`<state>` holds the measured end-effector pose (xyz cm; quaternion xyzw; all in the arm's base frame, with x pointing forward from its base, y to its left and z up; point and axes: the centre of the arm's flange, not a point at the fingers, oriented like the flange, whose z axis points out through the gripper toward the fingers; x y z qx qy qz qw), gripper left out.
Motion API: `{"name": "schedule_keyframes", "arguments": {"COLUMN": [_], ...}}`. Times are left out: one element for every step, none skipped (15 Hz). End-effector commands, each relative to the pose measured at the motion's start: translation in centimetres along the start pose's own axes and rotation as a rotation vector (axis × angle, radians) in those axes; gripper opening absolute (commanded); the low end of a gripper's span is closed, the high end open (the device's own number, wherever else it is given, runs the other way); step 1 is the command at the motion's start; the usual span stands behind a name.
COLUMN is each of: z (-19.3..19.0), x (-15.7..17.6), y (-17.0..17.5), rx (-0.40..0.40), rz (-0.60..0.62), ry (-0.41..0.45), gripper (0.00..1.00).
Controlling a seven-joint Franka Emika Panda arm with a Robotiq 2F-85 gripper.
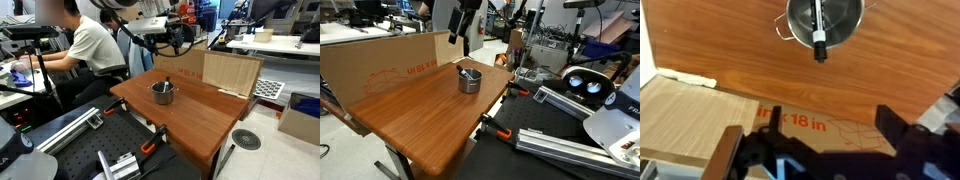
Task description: Pick up the marker and put it in the bowl
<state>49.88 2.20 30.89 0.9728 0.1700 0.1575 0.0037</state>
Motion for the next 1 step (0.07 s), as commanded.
{"name": "schedule_keyframes", "arguments": {"z": [0.00], "x": [0.00], "y": [0.00], "rx": [0.000], "rz": [0.000], "ry": [0.000], "gripper": [1.00]}}
